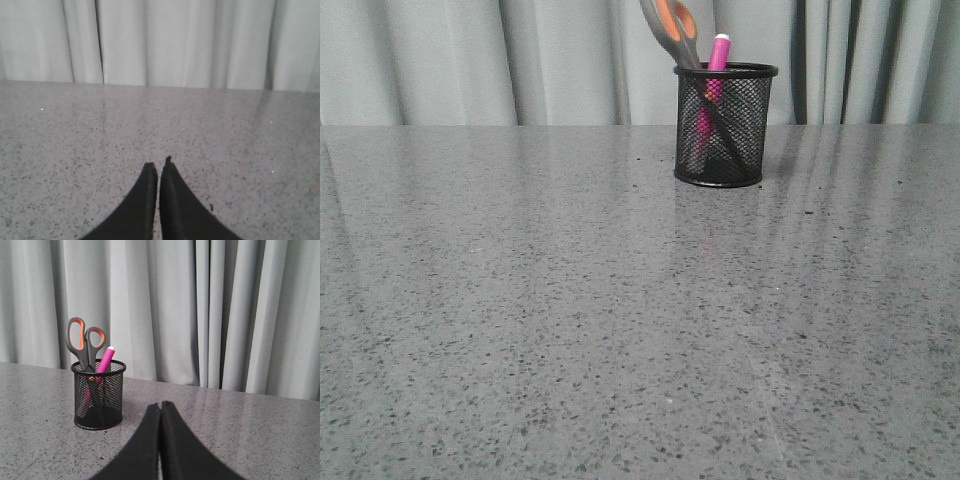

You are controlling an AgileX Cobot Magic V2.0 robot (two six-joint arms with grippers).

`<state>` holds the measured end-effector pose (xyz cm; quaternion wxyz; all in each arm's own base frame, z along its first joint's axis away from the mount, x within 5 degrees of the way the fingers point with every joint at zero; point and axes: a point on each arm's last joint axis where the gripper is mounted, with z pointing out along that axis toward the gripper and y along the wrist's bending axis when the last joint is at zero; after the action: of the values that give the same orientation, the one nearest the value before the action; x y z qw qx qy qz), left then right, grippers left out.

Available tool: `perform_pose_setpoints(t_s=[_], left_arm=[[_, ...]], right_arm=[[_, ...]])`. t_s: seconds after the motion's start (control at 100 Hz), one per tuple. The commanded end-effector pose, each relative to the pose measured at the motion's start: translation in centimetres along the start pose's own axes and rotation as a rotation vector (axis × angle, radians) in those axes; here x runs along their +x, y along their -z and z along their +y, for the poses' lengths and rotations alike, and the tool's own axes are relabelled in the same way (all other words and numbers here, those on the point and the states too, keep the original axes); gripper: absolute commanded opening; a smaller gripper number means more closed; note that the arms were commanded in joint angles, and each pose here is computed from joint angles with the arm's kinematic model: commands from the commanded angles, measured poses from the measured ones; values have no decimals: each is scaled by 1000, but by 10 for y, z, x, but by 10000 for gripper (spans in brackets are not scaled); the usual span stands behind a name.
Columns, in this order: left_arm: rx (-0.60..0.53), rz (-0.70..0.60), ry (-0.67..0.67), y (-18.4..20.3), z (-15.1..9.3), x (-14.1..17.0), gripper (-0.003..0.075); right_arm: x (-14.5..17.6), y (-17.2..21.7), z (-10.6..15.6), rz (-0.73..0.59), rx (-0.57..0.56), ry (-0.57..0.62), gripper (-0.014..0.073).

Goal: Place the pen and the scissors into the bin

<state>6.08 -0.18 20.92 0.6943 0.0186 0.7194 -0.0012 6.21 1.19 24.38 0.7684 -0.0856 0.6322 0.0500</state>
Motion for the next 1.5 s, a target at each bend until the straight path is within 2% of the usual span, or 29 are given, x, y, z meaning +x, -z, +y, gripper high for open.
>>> perform_pose_setpoints(t_s=[0.0, 0.18, 0.3, 1.49], left_arm=[[4, -74, -1, 0, 0, -5, -19], [2, -82, -1, 4, 0, 12, -19], [0, -113, -23, 5, 0, 10, -19], [2, -82, -5, 5, 0, 13, -19]], right_arm=[[-15, -1, -2, -89, 23, 8, -75], [-15, -1, -2, -89, 23, 8, -75], [-15, -1, -2, -88, 23, 8, -75], [-15, -1, -2, -87, 23, 8, -75]])
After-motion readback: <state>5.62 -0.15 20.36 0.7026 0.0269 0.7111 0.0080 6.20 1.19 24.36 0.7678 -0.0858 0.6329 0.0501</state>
